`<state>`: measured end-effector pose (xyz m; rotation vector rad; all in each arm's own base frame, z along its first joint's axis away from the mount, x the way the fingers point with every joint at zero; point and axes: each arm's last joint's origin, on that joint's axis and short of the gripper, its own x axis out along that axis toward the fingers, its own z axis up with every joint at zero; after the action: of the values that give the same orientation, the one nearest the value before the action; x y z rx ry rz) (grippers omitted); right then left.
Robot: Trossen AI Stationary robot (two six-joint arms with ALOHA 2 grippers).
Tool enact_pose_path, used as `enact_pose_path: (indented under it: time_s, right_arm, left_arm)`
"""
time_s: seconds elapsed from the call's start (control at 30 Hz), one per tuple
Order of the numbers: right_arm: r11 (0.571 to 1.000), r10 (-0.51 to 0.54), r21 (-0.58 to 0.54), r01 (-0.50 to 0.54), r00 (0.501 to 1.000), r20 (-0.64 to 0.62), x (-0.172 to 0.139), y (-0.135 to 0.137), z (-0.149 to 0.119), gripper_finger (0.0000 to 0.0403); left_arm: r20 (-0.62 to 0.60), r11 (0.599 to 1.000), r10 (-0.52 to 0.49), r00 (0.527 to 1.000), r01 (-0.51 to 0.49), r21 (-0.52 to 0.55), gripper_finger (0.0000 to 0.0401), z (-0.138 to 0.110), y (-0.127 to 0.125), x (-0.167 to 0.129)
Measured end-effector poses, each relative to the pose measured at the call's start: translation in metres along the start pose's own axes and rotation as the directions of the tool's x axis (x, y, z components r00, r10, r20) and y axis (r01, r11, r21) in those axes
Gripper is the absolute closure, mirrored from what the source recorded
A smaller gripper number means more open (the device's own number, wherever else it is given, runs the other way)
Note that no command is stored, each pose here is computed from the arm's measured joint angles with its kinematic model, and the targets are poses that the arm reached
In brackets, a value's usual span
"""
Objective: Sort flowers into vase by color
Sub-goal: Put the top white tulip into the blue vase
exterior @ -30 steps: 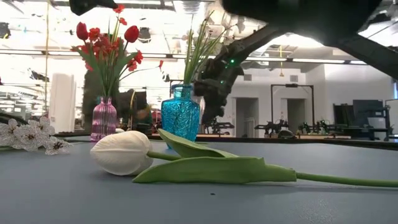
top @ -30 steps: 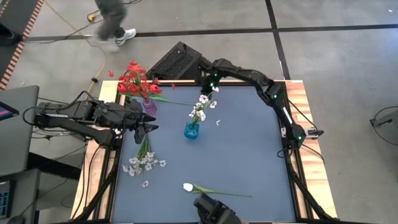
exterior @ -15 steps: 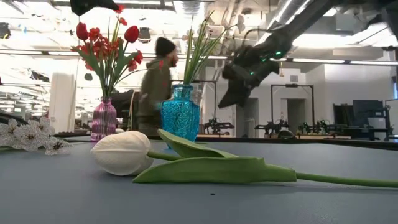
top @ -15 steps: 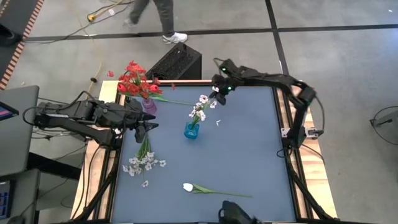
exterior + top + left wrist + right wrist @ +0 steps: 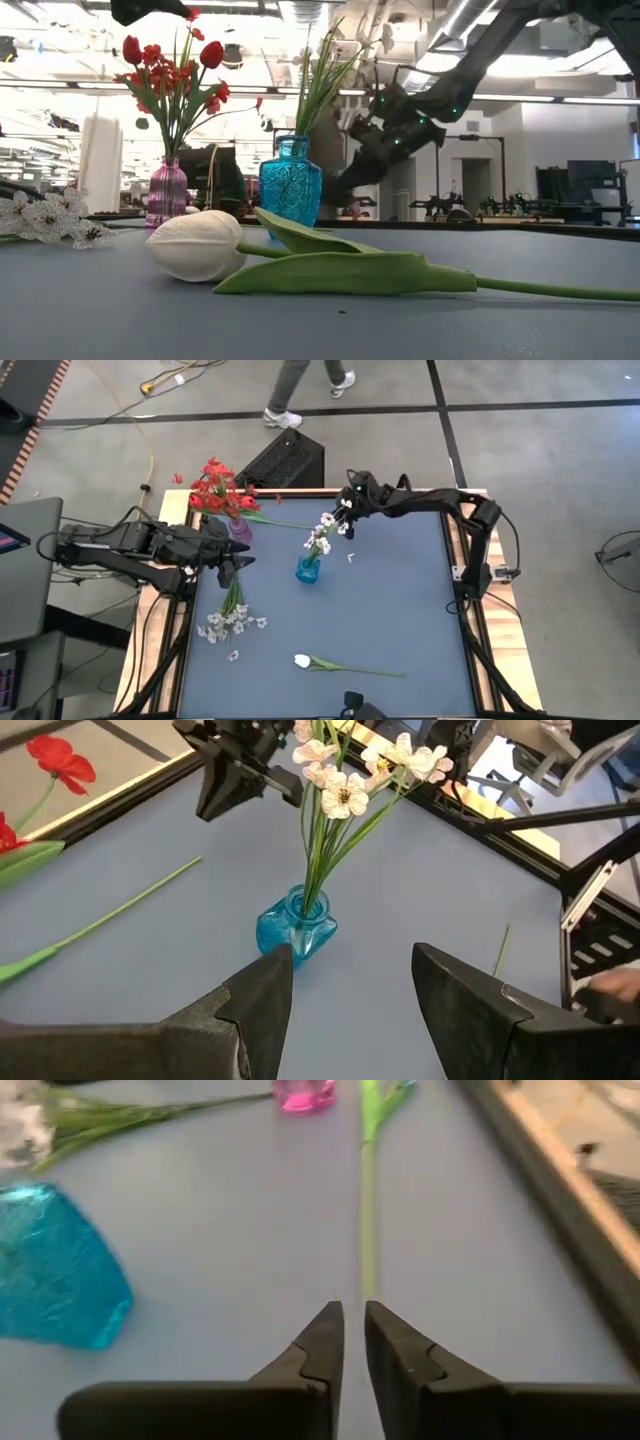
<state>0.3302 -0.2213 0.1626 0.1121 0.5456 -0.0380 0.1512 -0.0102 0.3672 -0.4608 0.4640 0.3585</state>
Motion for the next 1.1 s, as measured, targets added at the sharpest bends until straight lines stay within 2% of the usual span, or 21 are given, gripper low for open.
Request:
enact_pose_path:
  time_s: [0.1,0.17,0.23,0.33,0.37,0.53,0.67,0.83,0.9,1.03,1.1]
  right_arm:
    - [0.999,0.044,-0.023,-0.046,0.998,-0.052,0.014,0.008,-0.011,0.0304]
    - [0.998,0.03,-0.054,-0.035,0.997,-0.078,0.021,0.014,-0.015,0.0282]
    - [0.995,-0.063,-0.086,0.055,0.993,-0.096,0.025,0.019,-0.013,0.0258]
    - [0.967,-0.24,-0.126,0.221,0.958,-0.16,0.03,0.025,-0.014,0.0226]
    - [0.96,-0.265,-0.135,0.244,0.949,-0.168,0.031,0.027,-0.015,0.0216]
    - [0.978,-0.183,-0.128,0.164,0.97,-0.161,0.032,0.028,-0.012,0.0182]
    - [0.979,-0.193,-0.107,0.174,0.959,-0.208,0.041,0.02,-0.021,0.0177]
    - [0.973,-0.224,-0.112,0.202,0.943,-0.247,0.054,0.01,-0.008,0.0176]
    - [0.969,-0.242,-0.117,0.216,0.92,-0.309,0.06,0.008,-0.005,0.0179]
    - [0.967,-0.225,-0.205,0.15,0.879,-0.42,0.07,0.013,0.003,0.0198]
    - [0.968,-0.226,-0.197,0.153,0.871,-0.435,0.07,0.014,0.006,0.0207]
  left_arm:
    - [0.0,1.0,0.0,1.0,0.0,-0.019,0.0207,0.0,0.0,0.0]
    - [0.0,1.0,0.0,1.0,0.0,-0.023,0.0207,0.0,0.0,0.0]
    - [0.0,1.0,0.0,1.0,0.0,-0.024,0.0207,0.0,0.0,0.0]
    - [0.0,1.0,0.0,1.0,0.0,-0.025,0.0207,0.0,0.0,0.0]
    - [0.0,1.0,0.0,1.0,0.0,-0.025,0.0207,0.0,0.0,0.0]
    - [0.0,1.0,-0.001,1.0,0.001,-0.025,0.0207,0.0,0.0,0.0]
    - [-0.001,1.0,-0.001,1.0,0.001,-0.025,0.0207,0.0,0.0,0.0]
    - [-0.007,1.0,-0.01,1.0,0.009,-0.029,0.0207,0.0,0.0,0.0]
    - [-0.008,0.999,-0.011,1.0,0.011,-0.034,0.0207,0.0,0.0,0.0]
    - [-0.01,0.999,-0.014,1.0,0.013,-0.047,0.0207,0.0,0.0,0.0]
    - [-0.012,0.999,-0.016,1.0,0.015,-0.051,0.0207,0.0,-0.001,0.0]
